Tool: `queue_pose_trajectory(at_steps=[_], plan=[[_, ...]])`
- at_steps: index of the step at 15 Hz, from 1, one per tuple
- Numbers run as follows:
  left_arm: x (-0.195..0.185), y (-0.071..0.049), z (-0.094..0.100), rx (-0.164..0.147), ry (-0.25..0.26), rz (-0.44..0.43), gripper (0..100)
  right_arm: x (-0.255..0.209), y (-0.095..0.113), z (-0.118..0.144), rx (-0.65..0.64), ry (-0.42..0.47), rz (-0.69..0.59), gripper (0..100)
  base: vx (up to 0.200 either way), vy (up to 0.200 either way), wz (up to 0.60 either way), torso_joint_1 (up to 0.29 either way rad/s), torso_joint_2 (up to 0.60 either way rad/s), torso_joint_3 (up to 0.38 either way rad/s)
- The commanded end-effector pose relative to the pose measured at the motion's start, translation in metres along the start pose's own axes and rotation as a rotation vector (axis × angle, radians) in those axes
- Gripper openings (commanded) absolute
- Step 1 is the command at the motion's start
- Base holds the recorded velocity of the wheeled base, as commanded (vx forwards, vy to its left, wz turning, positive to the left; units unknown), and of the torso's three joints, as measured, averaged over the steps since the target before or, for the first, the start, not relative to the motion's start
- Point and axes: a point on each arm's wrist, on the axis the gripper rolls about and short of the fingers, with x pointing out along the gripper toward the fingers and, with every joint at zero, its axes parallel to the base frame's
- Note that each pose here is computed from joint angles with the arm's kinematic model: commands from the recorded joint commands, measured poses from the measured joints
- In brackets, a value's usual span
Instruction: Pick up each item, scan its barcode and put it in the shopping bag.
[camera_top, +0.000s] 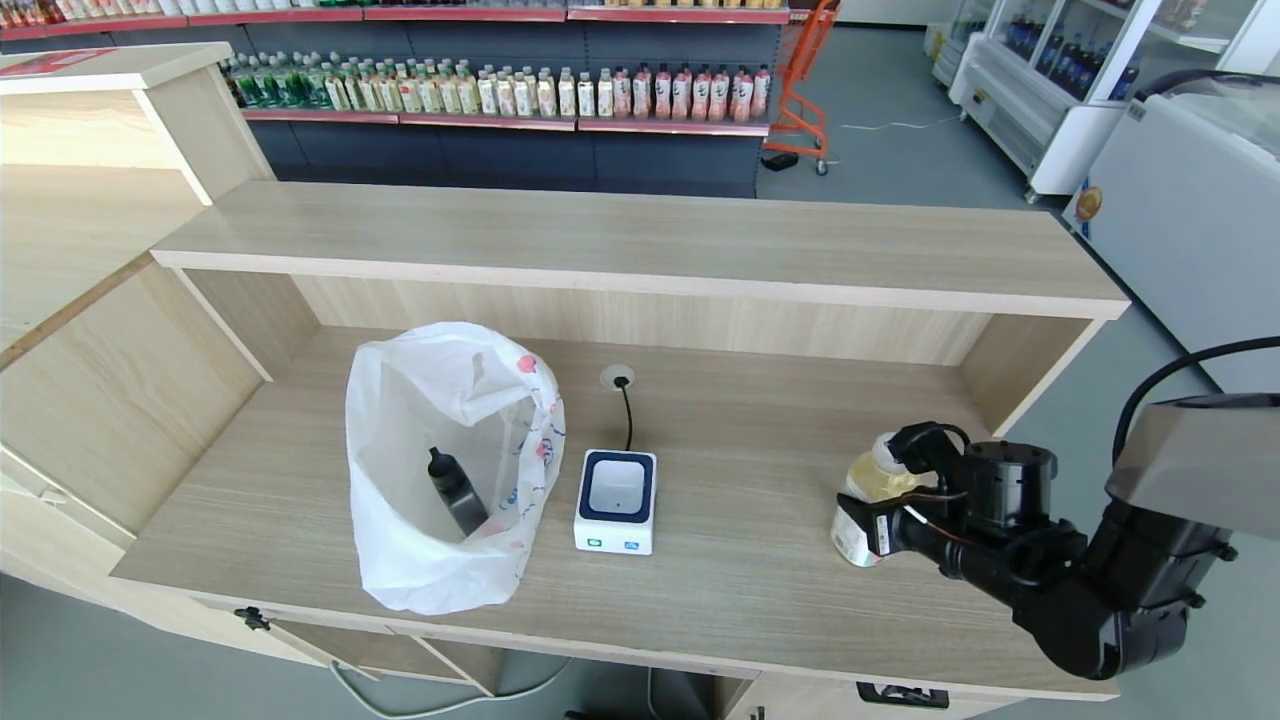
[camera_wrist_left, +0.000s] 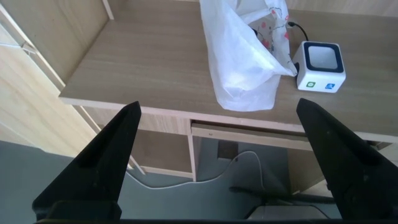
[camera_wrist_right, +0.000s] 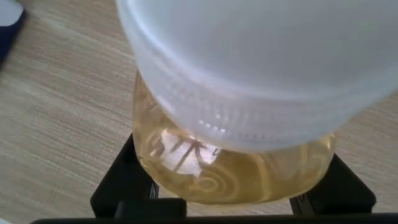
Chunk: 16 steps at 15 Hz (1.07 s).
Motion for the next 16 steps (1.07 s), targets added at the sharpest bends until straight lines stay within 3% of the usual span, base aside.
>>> queue_pose_trajectory(at_steps=[1, 3, 4, 5, 7, 12, 16], plan=[[0.0, 0.0, 0.0, -0.001, 0.0, 0.001, 100, -0.012, 0.005, 0.023, 0.041, -0.083, 0.112, 0, 0.0, 0.0, 0.0, 0.0, 0.0, 0.0], [0.0, 0.0, 0.0, 0.0, 0.0, 0.001, 100, -0.038, 0.023, 0.055, 0.176, -0.147, 0.356, 0, 0.0, 0.0, 0.0, 0.0, 0.0, 0.0], [0.0, 0.0, 0.0, 0.0, 0.0, 0.001, 100, -0.045, 0.027, 0.062, 0.205, -0.159, 0.409, 0, 0.0, 0.0, 0.0, 0.0, 0.0, 0.0], [0.0, 0.0, 0.0, 0.0, 0.0, 0.0, 100, -0.067, 0.04, 0.076, 0.277, -0.158, 0.544, 0, 0.0, 0.0, 0.0, 0.0, 0.0, 0.0], [0.0, 0.0, 0.0, 0.0, 0.0, 0.003, 100, -0.09, 0.057, 0.082, 0.325, -0.139, 0.691, 0, 0.0, 0.0, 0.0, 0.0, 0.0, 0.0], [0.0, 0.0, 0.0, 0.0, 0.0, 0.001, 100, -0.123, 0.09, 0.087, 0.307, -0.091, 0.882, 0, 0.0, 0.0, 0.0, 0.0, 0.0, 0.0], [0.0, 0.0, 0.0, -0.001, 0.0, 0.001, 100, -0.132, 0.103, 0.089, 0.288, -0.085, 0.939, 0, 0.0, 0.0, 0.0, 0.0, 0.0, 0.0]])
